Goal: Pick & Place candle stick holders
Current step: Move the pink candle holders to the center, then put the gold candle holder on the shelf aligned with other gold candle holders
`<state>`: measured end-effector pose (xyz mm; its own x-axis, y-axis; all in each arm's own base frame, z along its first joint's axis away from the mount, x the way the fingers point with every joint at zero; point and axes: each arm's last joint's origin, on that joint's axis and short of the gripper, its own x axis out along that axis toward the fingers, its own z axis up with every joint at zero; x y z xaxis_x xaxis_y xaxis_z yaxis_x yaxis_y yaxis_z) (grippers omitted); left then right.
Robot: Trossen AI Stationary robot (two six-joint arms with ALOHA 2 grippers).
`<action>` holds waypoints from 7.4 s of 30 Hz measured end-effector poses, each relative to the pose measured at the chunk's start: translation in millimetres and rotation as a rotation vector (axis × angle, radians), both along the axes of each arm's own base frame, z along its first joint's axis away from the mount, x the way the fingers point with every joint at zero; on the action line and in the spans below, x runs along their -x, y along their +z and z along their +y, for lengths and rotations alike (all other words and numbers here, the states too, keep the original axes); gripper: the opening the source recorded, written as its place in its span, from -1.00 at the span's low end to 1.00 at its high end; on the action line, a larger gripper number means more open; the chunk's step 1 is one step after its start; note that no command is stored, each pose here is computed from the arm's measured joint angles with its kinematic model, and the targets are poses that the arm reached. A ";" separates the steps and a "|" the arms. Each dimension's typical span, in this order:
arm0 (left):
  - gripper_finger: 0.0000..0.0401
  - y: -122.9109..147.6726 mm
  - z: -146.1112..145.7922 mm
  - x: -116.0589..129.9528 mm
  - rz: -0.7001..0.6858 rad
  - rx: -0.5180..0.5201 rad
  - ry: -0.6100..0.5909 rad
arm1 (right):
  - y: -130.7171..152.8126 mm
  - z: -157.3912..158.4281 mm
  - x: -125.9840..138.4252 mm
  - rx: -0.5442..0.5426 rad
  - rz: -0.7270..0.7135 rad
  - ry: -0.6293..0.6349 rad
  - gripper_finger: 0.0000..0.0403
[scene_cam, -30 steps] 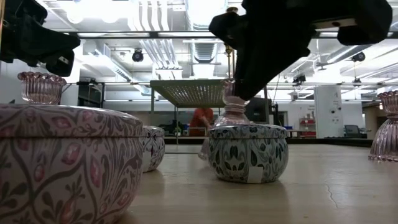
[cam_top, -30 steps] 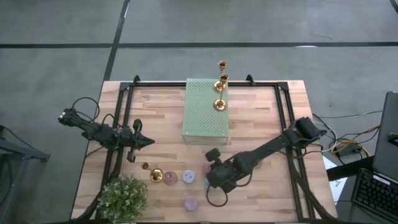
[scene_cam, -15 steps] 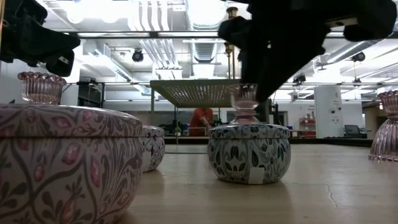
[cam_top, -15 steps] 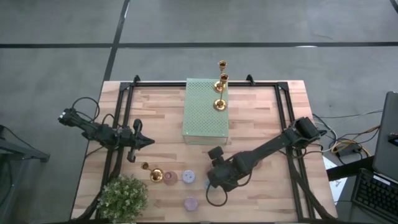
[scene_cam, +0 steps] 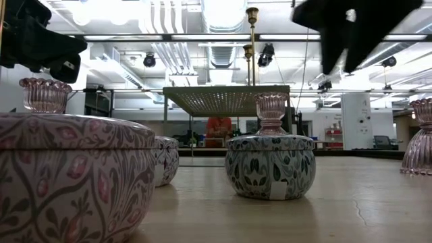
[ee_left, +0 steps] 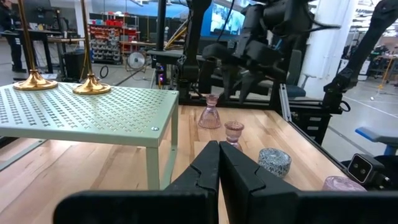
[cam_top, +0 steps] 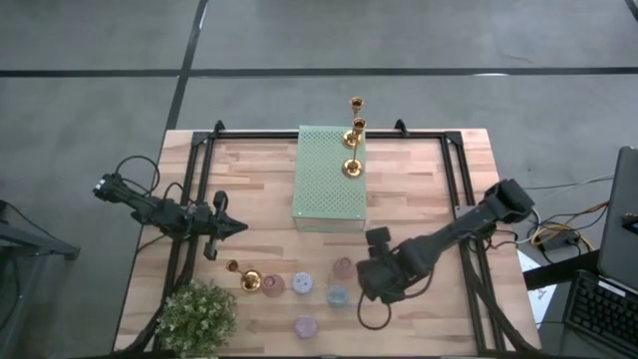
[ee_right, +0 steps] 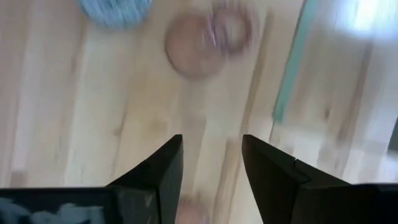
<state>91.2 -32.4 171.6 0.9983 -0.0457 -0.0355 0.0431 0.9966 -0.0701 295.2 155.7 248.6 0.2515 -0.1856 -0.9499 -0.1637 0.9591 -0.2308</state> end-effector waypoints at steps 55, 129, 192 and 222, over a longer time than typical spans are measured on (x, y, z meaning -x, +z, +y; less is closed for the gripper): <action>-0.94 -0.1 0.0 0.0 0.000 0.000 0.000 | -30.0 -9.1 61.3 -0.027 -0.047 -0.072 -0.83; -0.94 0.1 0.0 0.0 -0.001 0.000 0.000 | -12.5 -16.6 -43.7 -0.083 0.014 0.107 -0.36; -0.94 -0.1 0.0 0.0 0.001 -0.001 0.000 | -85.0 -104.6 205.7 -0.581 -1.155 0.169 -0.96; -0.94 0.0 -0.1 -0.1 -0.001 0.000 0.000 | -86.9 -104.0 204.8 -0.507 -1.153 0.228 -0.96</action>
